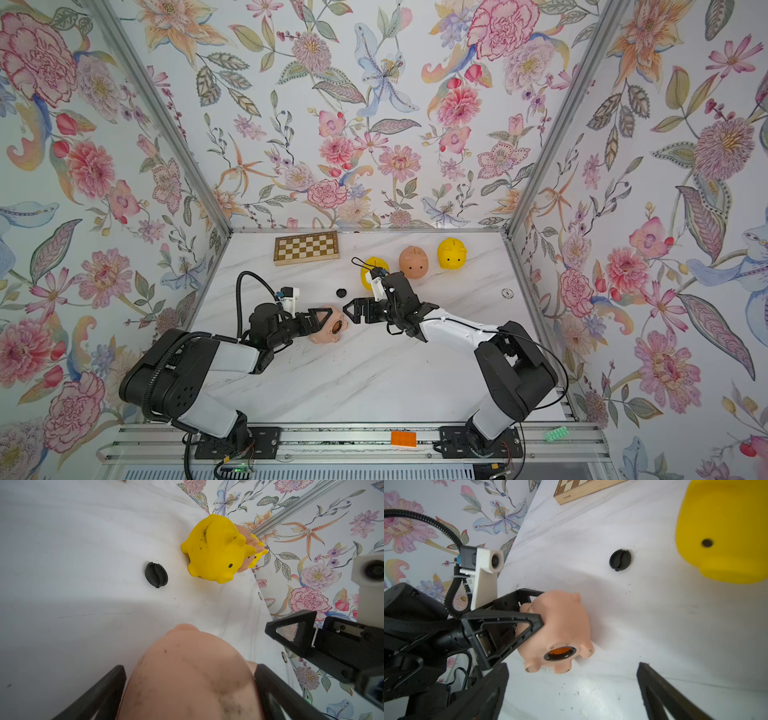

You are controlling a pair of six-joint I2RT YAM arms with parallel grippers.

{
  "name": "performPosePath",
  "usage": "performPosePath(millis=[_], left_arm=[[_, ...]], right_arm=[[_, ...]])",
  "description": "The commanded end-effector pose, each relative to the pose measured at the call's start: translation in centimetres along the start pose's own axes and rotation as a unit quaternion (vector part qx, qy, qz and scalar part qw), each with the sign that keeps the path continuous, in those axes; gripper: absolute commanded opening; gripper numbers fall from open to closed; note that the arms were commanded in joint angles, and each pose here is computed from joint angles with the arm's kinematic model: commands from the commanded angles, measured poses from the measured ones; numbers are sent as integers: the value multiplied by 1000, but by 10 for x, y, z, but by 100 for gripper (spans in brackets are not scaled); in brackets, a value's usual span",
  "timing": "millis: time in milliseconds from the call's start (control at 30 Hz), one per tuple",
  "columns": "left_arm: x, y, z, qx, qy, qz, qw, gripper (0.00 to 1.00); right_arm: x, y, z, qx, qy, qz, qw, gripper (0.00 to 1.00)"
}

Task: Open piggy banks
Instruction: Pick up the piggy bank from the center of the board.

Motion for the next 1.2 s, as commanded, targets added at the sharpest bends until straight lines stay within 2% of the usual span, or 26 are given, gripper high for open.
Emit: performPosePath(millis=[0,133,600,900,1000,1167], left_arm=[[16,-42,69,62,154,61,984,99],[16,-42,69,62,154,61,984,99],[16,-41,69,62,152,61,985,99],[19,-34,64,74,147,54,985,99],[22,-25,57,92,129,43,986,99],[26,-5,35,91,92,28,991,99]], right_arm=[[1,5,32,-31,97,-69,992,99],[-11,-5,44,-54,136,-87,985,97],[-56,-29,48,-117,188,-85,972,83],[-74,-35,40,-127,193,-89,969,86],[-77,-39,38,-125,195,-88,969,87],[-80,-47,34,-129,198,-87,968,87]])
Point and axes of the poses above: each gripper's point midway between its finger pads, its own x axis back along the fingers, its own z axis along the line the jaws close on, y = z × x, the point moved 6 cm from there along x, back along the fingers, and after that the axes turned 14 degrees about x, right-handed, at the moved point
